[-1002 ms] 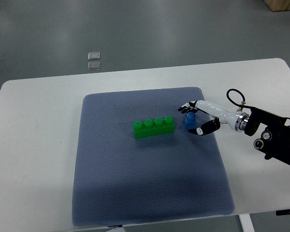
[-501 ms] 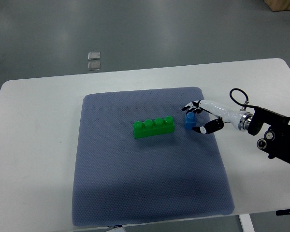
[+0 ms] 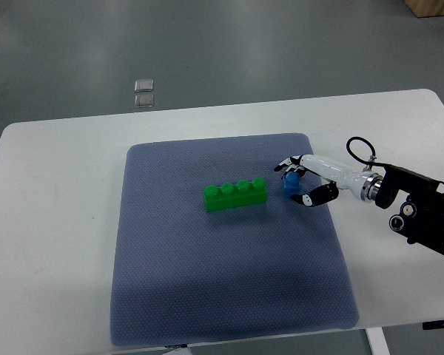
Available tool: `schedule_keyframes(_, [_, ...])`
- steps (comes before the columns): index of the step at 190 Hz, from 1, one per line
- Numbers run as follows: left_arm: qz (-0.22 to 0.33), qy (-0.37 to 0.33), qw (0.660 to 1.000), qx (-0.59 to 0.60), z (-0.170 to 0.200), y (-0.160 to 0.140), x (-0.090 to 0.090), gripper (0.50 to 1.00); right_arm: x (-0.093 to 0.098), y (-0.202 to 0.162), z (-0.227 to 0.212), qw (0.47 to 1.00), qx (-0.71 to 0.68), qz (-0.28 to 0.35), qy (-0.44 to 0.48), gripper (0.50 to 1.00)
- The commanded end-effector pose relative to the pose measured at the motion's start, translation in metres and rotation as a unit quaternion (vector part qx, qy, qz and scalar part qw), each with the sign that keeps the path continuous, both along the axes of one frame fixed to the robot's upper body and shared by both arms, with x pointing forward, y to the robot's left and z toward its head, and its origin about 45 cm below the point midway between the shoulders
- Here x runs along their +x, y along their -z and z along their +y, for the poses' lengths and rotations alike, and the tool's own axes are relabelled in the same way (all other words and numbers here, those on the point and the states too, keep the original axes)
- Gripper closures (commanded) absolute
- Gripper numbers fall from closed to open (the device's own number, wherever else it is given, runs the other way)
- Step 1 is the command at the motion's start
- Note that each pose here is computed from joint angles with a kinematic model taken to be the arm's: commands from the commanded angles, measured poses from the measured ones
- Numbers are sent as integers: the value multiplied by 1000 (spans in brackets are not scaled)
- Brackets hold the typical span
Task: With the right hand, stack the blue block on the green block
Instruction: 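Lift the blue block with the right hand, then carry the blue block over the green block and lower it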
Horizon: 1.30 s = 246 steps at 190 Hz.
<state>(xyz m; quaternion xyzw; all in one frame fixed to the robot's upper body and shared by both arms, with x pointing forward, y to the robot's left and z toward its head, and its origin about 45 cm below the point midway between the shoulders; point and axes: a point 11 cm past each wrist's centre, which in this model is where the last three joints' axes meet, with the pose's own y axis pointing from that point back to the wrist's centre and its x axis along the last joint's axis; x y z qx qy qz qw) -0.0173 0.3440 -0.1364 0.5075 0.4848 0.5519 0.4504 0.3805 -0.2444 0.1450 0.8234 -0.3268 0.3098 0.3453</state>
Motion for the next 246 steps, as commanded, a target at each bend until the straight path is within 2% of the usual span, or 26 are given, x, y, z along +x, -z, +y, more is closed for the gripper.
schedule_keyframes(1, [0, 0, 1000, 0, 0, 0, 0, 500, 0, 0, 0, 1000, -1, 0, -1, 840])
schedule_keyframes(54, [0, 0, 1000, 0, 0, 0, 0, 500, 0, -1, 1, 1000, -11, -7, -10, 914])
schedule_keyframes(81, [0, 0, 1000, 0, 0, 0, 0, 500, 0, -1, 0, 1000, -11, -7, -10, 924])
schedule_keyframes(103, [0, 0, 1000, 0, 0, 0, 0, 500, 3, -5, -4, 1000, -12, -14, -8, 951])
schedule_keyframes(133, [0, 0, 1000, 0, 0, 0, 0, 500, 8, -19, -3, 999, -1, -37, -6, 967])
schedule_keyframes(161, [0, 0, 1000, 0, 0, 0, 0, 500, 6, -46, 22, 996, 31, -74, -41, 1000])
schedule_keyframes(181, [0, 0, 1000, 0, 0, 0, 0, 500, 2, -54, 35, 994, 45, -84, -55, 1000])
schedule_keyframes(200, [0, 0, 1000, 0, 0, 0, 0, 500, 7, -65, 46, 991, 52, -101, -64, 1000])
schedule_keyframes(246, [0, 0, 1000, 0, 0, 0, 0, 500, 3, -63, 71, 988, 42, -115, -98, 1000])
